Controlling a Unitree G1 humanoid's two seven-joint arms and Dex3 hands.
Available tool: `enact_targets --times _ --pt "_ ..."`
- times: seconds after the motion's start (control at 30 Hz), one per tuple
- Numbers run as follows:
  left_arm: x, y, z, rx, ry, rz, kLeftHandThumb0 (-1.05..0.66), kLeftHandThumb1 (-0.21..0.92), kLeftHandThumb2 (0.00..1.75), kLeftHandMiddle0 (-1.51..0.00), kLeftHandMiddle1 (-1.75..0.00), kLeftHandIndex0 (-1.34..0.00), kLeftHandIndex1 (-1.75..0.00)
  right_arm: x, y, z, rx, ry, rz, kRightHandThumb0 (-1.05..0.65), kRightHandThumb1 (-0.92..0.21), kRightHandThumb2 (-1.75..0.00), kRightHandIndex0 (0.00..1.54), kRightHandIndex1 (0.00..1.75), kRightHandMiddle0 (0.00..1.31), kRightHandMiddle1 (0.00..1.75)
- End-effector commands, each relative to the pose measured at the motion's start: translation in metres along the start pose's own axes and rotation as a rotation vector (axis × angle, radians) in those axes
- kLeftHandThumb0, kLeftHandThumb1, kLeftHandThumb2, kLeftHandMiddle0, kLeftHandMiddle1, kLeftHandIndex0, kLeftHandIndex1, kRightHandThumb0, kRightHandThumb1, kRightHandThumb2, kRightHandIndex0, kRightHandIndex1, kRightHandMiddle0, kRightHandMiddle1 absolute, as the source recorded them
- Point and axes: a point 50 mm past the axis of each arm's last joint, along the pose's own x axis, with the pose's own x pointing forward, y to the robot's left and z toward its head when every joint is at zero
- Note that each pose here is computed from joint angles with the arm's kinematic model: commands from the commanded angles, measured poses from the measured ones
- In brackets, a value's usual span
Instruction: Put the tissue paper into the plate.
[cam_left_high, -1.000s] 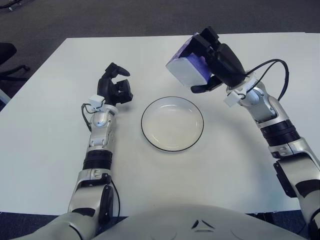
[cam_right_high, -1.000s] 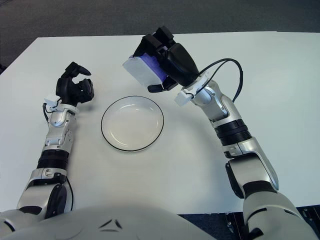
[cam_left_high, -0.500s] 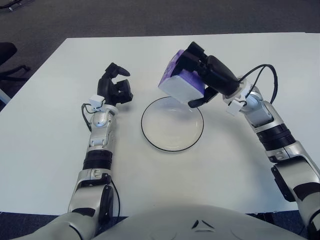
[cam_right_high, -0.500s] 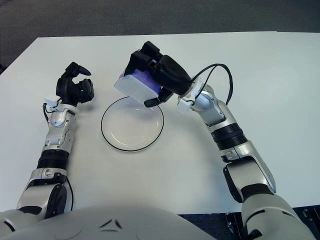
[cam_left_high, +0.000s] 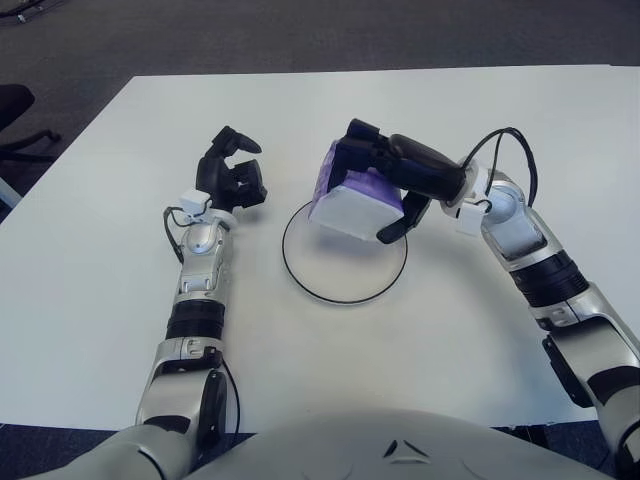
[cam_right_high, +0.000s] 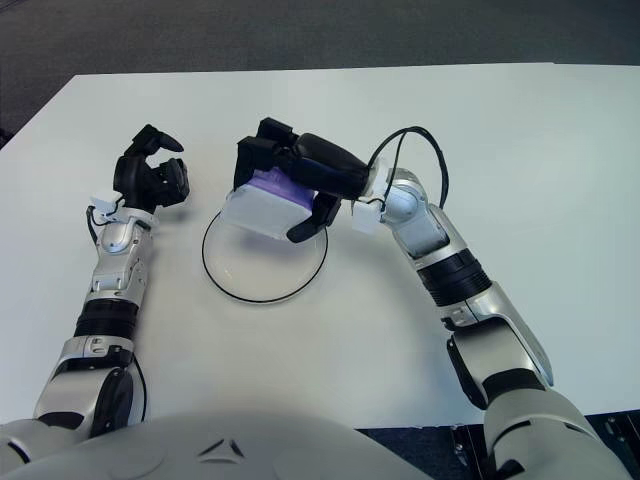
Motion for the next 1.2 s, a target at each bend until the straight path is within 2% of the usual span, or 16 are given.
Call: enact_targets --times 0.0,0.2,0.33,0.4,0.43,0.5,0.53,0.57,0.63,0.73,0.8,0.87,0.93,1.0,1.13,1.17 --pt "-0.0769 -0.0001 -0.0783 -0.051 0.367 0.084 -0.48 0.32 1.32 -1.29 -1.75 -0.62 -1.75 0.0022 -0.004 0.0065 0.037 -0.009 0.036 0.0 -0.07 -1.55 0.83 1.6 0.58 1.75" --pt "-0.0788 0.001 -0.0806 -0.054 0.381 0.084 -0.48 0.31 1.32 -1.29 -1.75 -0.62 -1.75 0.0036 -0.0019 0.0072 0.043 0.008 0.027 0.0 -0.1 -1.54 0.76 1.68 0.57 1.75" --pt "-0.0802 0.0009 -0.0818 -0.068 0.39 0.086 -0.48 0.32 1.31 -1.28 -1.75 -0.61 -1.75 0.0025 -0.001 0.0074 0.037 0.016 0.012 0.0 -0.12 -1.5 0.75 1.73 0.6 1.64" --pt "-0.0807 0.0007 -0.082 -0.08 0.391 0.089 -0.48 0.33 1.3 -1.27 -1.75 -0.61 -1.75 0.0023 0.0001 0.008 0.016 0.016 0.007 0.0 -0.33 -1.23 0.6 1.74 0.51 1.55" --pt "-0.0809 0.0006 -0.082 -0.084 0.391 0.09 -0.48 0.33 1.3 -1.27 -1.75 -0.6 -1.75 0.0022 0.0004 0.0082 0.006 0.015 0.009 0.0 -0.42 -1.13 0.53 1.74 0.46 1.55" --pt "-0.0808 0.0001 -0.0816 -0.094 0.389 0.091 -0.47 0.33 1.3 -1.27 -1.75 -0.6 -1.75 0.0026 0.0009 0.0087 -0.015 0.003 0.026 0.0 -0.7 -0.78 0.33 1.72 0.31 1.58" --pt "-0.0807 -0.0001 -0.0815 -0.098 0.389 0.091 -0.47 0.34 1.29 -1.27 -1.75 -0.6 -1.75 0.0028 0.0011 0.009 -0.023 -0.007 0.034 0.0 -0.78 -0.68 0.28 1.71 0.26 1.6" --pt "-0.0806 -0.0003 -0.0815 -0.101 0.389 0.091 -0.47 0.34 1.29 -1.26 -1.75 -0.6 -1.75 0.0029 0.0013 0.0092 -0.027 -0.014 0.04 -0.05 -0.7 -0.73 0.23 1.66 0.22 1.56" --pt "-0.0804 -0.0005 -0.0812 -0.107 0.387 0.089 -0.47 0.34 1.29 -1.26 -1.75 -0.6 -1.75 0.003 0.0012 0.0093 -0.038 -0.018 0.046 -0.17 -0.45 -0.99 0.1 1.48 0.1 1.44" --pt "-0.0799 -0.0005 -0.0807 -0.105 0.384 0.087 -0.47 0.34 1.29 -1.26 -1.75 -0.59 -1.75 0.0031 0.0005 0.0093 -0.053 -0.027 0.041 -0.27 -0.33 -1.09 0.03 1.27 0.03 1.32" --pt "-0.0795 -0.0005 -0.0806 -0.102 0.383 0.087 -0.47 0.34 1.29 -1.26 -1.75 -0.59 -1.75 0.0031 -0.0003 0.0091 -0.064 -0.032 0.042 -0.32 -0.3 -1.09 0.02 1.15 0.02 1.23" --pt "-0.0793 -0.0004 -0.0806 -0.095 0.384 0.092 -0.47 0.34 1.29 -1.26 -1.75 -0.59 -1.75 0.0028 -0.0014 0.0084 -0.079 -0.032 0.047 -0.39 -0.3 -1.05 0.01 0.95 0.01 1.05" --pt "-0.0792 -0.0002 -0.0806 -0.089 0.386 0.097 -0.47 0.34 1.29 -1.26 -1.75 -0.59 -1.75 0.0025 -0.0022 0.0077 -0.09 -0.031 0.053 -0.51 -0.37 -0.95 0.0 0.64 0.0 0.84" --pt "-0.0795 0.0005 -0.0813 -0.08 0.398 0.118 -0.47 0.34 1.29 -1.25 -1.75 -0.6 -1.75 0.0021 -0.0027 0.0054 -0.11 -0.022 0.07 -0.56 -0.43 -0.89 0.0 0.48 0.0 0.72" --pt "-0.0806 0.0012 -0.082 -0.077 0.42 0.146 -0.47 0.34 1.29 -1.23 -1.75 -0.6 -1.75 0.0019 -0.0021 0.0028 -0.133 -0.014 0.081 -0.72 -0.64 -0.68 0.0 0.14 0.0 0.43" --pt "-0.0808 0.0012 -0.082 -0.079 0.423 0.15 -0.47 0.34 1.29 -1.23 -1.75 -0.6 -1.75 0.0019 -0.0018 0.0026 -0.135 -0.015 0.081 -0.74 -0.65 -0.65 0.0 0.11 0.0 0.39"
